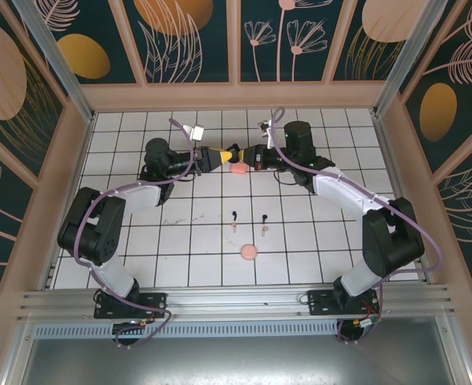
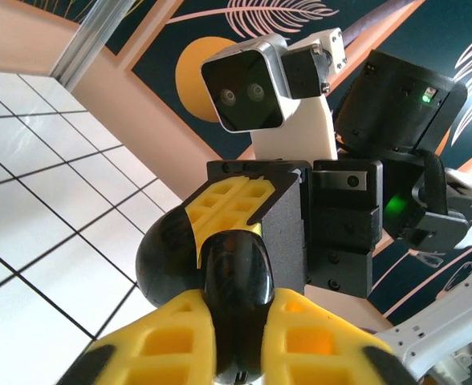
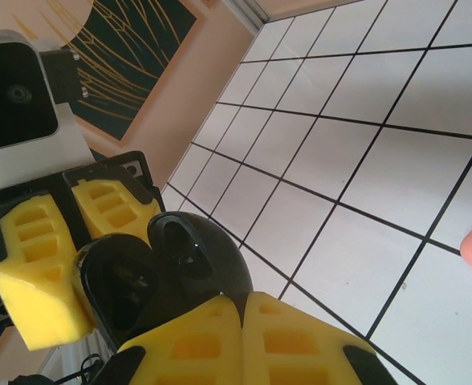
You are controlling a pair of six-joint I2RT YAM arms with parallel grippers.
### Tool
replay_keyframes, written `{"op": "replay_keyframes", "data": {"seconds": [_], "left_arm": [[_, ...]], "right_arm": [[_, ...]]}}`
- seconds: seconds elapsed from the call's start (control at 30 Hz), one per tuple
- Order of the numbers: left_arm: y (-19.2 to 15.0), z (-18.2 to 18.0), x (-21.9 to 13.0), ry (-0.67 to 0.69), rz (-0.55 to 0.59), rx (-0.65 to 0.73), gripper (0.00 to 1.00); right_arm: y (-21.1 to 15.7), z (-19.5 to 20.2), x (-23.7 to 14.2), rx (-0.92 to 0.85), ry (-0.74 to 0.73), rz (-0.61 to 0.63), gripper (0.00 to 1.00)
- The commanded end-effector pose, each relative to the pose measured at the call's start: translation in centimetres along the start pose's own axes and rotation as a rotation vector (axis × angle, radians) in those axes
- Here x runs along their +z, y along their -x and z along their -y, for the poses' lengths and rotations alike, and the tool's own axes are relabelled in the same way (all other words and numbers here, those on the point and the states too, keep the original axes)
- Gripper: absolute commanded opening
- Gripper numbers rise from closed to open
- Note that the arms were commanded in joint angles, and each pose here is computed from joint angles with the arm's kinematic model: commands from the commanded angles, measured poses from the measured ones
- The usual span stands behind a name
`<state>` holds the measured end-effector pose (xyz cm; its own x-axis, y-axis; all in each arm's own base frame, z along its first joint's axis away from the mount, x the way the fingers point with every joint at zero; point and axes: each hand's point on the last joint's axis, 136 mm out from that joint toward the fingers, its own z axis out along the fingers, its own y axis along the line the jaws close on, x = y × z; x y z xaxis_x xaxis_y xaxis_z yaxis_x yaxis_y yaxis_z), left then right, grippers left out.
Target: Insert wireless bluetooth earbuds into charging case
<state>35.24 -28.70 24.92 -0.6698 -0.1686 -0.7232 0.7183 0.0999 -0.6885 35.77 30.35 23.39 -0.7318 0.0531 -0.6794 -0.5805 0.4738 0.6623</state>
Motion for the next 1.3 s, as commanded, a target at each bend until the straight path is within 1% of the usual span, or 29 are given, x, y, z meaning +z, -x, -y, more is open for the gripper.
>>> {"op": "replay_keyframes", "data": {"seconds": [0.0, 0.03, 0.07, 0.17, 0.33, 0.5, 0.6, 0.7, 0.83, 1.0, 1.07, 1.27], "left_arm": [[0.5, 1.7, 0.6, -0.019, -0.018, 0.074, 0.34], [0.5, 1.5, 0.7, -0.003, -0.023, 0.080, 0.41], [0.5, 1.2, 0.7, 0.018, -0.026, 0.089, 0.46], [1.0, 1.0, 0.4, 0.060, -0.044, 0.125, 0.59], [1.2, 0.7, -0.3, 0.132, -0.129, 0.183, 0.72], [0.7, 0.7, -0.6, 0.166, -0.227, 0.222, 0.79], [0.4, 0.6, -0.9, 0.180, -0.284, 0.237, 0.80], [0.2, 0.5, -1.2, 0.181, -0.330, 0.242, 0.80], [-0.4, -0.4, -1.5, 0.192, -0.378, 0.224, 0.76], [-1.2, -0.8, -1.3, 0.161, -0.422, 0.195, 0.70], [-1.8, -1.4, -1.1, 0.141, -0.445, 0.163, 0.68], [-2.4, -1.7, -0.9, 0.102, -0.479, 0.132, 0.66]], "right_arm": [[1.7, -1.4, 0.1, -0.047, 0.011, 0.026, 0.00], [1.7, -1.2, 0.1, -0.054, -0.008, 0.021, 0.00], [1.7, -0.8, 0.0, -0.060, -0.033, 0.016, 0.00], [1.7, 0.4, -0.3, -0.085, -0.114, -0.016, 0.00], [2.2, 2.2, -1.5, -0.136, -0.210, -0.063, 0.00], [2.8, 3.2, -1.3, -0.212, -0.254, -0.127, 0.00], [2.8, 3.7, -1.1, -0.281, -0.273, -0.181, 0.00], [1.9, 4.5, -0.8, -0.364, -0.323, -0.250, 0.00], [0.7, 5.0, -0.7, -0.411, -0.349, -0.319, 0.00], [-0.1, 4.4, -0.8, -0.419, -0.313, -0.344, 0.00], [-0.5, 4.0, -0.6, -0.424, -0.294, -0.351, 0.00], [-1.8, 2.8, 0.3, -0.443, -0.261, -0.385, 0.00]]}}
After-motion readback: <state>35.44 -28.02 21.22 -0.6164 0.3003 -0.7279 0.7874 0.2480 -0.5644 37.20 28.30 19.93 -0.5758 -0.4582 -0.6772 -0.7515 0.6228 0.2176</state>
